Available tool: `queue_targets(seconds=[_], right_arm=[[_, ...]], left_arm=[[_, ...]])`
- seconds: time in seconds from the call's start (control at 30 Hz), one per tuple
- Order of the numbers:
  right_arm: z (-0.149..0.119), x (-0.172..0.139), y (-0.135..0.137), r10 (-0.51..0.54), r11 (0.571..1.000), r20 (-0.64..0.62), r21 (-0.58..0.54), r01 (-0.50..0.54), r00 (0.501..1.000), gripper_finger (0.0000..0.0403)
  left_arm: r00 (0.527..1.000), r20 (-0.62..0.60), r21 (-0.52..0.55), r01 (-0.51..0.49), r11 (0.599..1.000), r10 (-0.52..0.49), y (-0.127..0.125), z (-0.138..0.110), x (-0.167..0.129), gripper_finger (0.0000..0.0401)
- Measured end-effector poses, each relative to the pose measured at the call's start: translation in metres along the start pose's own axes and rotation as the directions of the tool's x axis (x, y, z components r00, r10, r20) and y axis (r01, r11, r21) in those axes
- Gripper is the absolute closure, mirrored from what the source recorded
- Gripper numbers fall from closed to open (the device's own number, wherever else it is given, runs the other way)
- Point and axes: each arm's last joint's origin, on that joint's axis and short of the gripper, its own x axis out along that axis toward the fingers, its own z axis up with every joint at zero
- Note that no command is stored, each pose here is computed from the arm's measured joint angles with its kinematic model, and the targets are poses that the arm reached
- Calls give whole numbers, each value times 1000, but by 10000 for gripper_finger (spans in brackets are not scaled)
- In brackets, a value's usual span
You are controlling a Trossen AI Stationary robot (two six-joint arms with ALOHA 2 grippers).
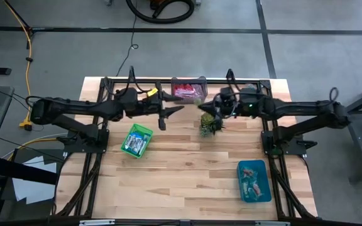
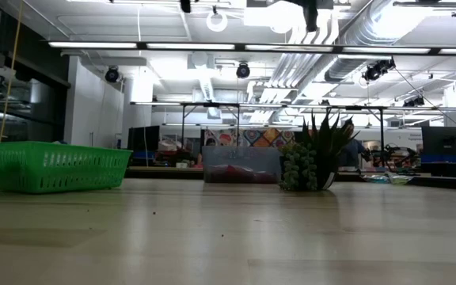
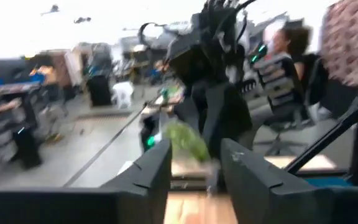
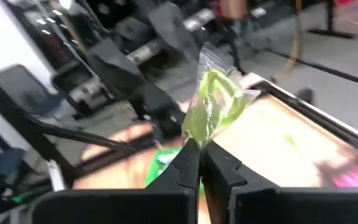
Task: Sort candy
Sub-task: Put the transparent candy into the blue bin
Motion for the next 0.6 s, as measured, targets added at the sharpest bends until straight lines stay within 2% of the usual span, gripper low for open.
queue_targets(seconds=[0.1,0.17,0.2,0.27,0.33,0.4,0.5,0.6], right_arm=[[2,-22,-6,-54,999,-69,-11,53,996,397],[-2,-39,-8,-77,997,-163,-25,73,984,400],[-6,-48,-9,-76,997,-232,-31,71,970,401],[-22,-64,-8,-52,998,-413,4,59,909,400],[-42,-80,-7,-13,995,-599,70,68,801,400],[-66,-92,-3,36,985,-732,142,101,681,401],[-103,-105,6,154,954,-838,264,141,524,401],[-139,-117,17,303,897,-881,392,205,363,402]], left_arm=[[994,-84,4,-64,998,64,6,4,-13,250],[985,-144,9,-96,995,96,9,7,-24,237],[979,-176,0,-104,995,102,10,9,-31,233],[968,-227,-24,-112,993,104,13,11,-42,229],[960,-264,-54,-109,993,91,14,14,-53,227],[961,-262,-72,-107,992,85,15,19,-61,227],[966,-244,-75,-106,992,85,16,26,-70,227],[971,-225,-108,-114,988,87,16,31,-75,227]])
